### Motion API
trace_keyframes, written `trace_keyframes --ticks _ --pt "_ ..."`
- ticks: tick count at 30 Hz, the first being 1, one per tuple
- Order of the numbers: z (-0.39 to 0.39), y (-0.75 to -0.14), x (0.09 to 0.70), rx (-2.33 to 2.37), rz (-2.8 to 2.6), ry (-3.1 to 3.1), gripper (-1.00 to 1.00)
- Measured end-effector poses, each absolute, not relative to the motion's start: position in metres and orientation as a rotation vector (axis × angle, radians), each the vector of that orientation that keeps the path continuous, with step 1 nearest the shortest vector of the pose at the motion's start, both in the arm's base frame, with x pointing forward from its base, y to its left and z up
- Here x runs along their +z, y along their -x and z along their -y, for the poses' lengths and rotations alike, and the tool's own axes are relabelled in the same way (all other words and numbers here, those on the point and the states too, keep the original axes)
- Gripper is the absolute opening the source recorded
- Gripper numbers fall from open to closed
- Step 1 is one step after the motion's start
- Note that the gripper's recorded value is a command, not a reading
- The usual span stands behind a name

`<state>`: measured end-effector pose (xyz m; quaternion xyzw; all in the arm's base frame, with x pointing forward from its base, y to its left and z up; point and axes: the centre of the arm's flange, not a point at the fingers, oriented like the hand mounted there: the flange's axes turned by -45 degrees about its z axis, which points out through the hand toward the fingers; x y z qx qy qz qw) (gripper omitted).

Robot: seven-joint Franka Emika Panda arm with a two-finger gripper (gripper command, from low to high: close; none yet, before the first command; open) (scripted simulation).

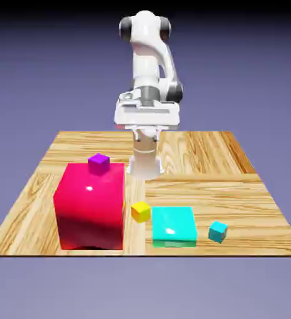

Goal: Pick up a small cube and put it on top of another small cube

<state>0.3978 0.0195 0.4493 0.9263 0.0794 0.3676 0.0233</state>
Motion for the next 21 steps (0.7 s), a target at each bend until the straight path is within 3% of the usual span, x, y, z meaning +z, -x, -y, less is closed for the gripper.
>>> trace_keyframes --ticks 10,21 --pt "-0.142 -0.436 0.355 0.523 -1.46 -2.403 0.0" --pt "-0.259 -0.42 0.231 -0.033 -2.328 -1.361 0.0"
